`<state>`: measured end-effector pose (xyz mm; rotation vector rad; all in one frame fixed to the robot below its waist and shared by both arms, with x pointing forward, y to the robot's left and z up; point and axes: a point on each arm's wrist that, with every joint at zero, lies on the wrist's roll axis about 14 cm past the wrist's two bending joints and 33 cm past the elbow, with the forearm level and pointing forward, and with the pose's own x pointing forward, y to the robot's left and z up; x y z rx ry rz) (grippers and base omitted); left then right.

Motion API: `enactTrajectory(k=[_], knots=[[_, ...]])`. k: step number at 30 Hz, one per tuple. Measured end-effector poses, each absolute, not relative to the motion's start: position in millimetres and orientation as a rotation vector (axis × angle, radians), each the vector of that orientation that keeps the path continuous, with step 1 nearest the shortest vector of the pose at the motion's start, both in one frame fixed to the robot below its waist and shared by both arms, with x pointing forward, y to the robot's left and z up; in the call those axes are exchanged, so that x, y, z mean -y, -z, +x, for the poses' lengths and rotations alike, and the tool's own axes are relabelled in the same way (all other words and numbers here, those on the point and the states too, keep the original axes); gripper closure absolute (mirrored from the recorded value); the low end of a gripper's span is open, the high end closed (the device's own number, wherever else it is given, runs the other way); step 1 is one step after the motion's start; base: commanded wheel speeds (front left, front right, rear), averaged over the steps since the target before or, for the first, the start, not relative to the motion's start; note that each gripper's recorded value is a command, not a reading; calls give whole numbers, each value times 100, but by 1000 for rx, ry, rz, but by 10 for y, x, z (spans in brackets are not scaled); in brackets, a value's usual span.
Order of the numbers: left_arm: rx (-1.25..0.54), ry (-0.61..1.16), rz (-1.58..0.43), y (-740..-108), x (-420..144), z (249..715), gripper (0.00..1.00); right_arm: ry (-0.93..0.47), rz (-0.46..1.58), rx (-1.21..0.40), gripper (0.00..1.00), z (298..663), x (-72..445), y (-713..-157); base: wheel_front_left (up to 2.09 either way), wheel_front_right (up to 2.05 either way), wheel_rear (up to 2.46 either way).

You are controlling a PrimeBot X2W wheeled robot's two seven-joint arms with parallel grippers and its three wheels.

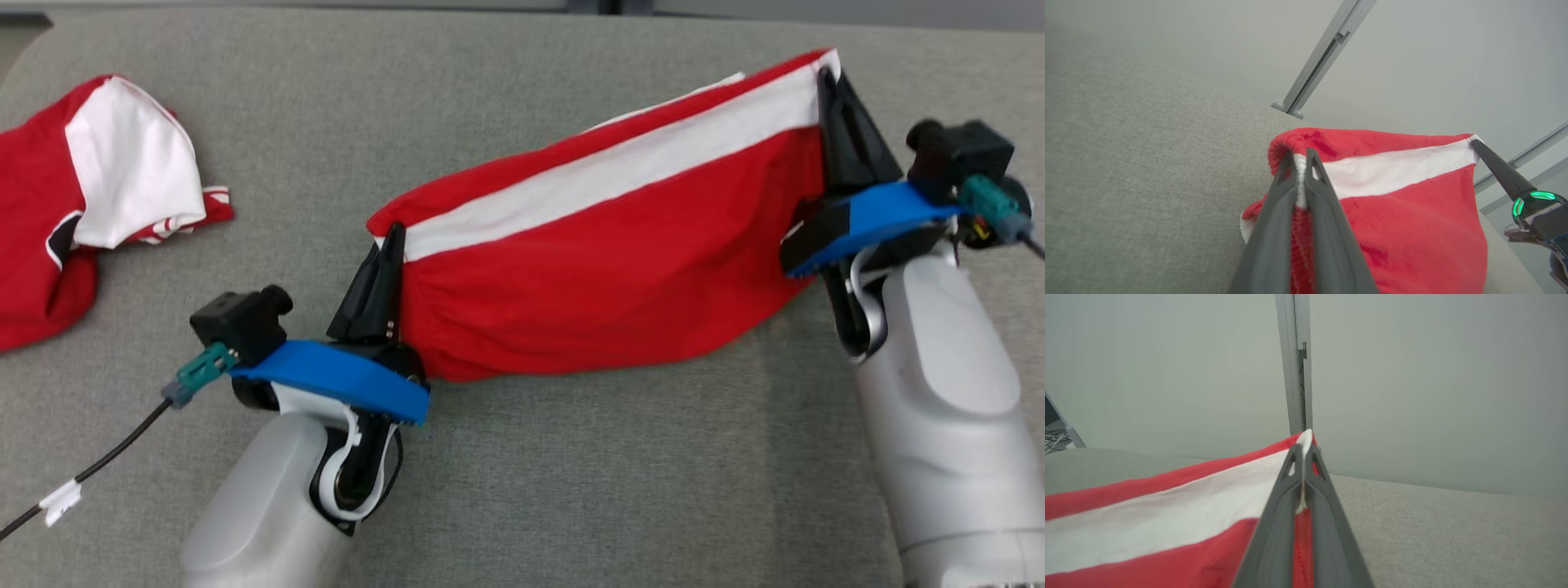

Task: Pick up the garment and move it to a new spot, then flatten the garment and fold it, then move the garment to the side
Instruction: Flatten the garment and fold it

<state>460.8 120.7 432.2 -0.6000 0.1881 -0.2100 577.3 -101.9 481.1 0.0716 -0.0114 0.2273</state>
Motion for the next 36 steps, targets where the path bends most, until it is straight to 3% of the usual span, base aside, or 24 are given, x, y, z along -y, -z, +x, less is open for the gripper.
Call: enactTrajectory(k=[7,17,18,19,20,27,36], knots=[[-243,160,-570,-4059,-1301,4755,100,-254,20,-50,100,6122,839,-4542,0,0,0],[-280,149,-539,-3880,-1300,4833,100,-219,-17,-135,100,6298,910,-4202,0,0,0],[-281,148,-541,-3875,-1298,4833,100,-213,-20,-145,86,6291,934,-4170,0,0,0],[-286,147,-536,-3860,-1298,4827,48,-207,-17,-153,8,6289,953,-4151,0,0,0],[-294,144,-533,-3834,-1303,4816,0,-203,-10,-151,0,6299,959,-4164,0,0,0],[-290,83,-512,-3806,-1467,4726,0,-200,23,-104,0,6287,962,-4376,0,0,0],[-269,57,-457,-3849,-1553,4546,0,-207,23,-276,0,5875,1021,-3943,0,0,0]])
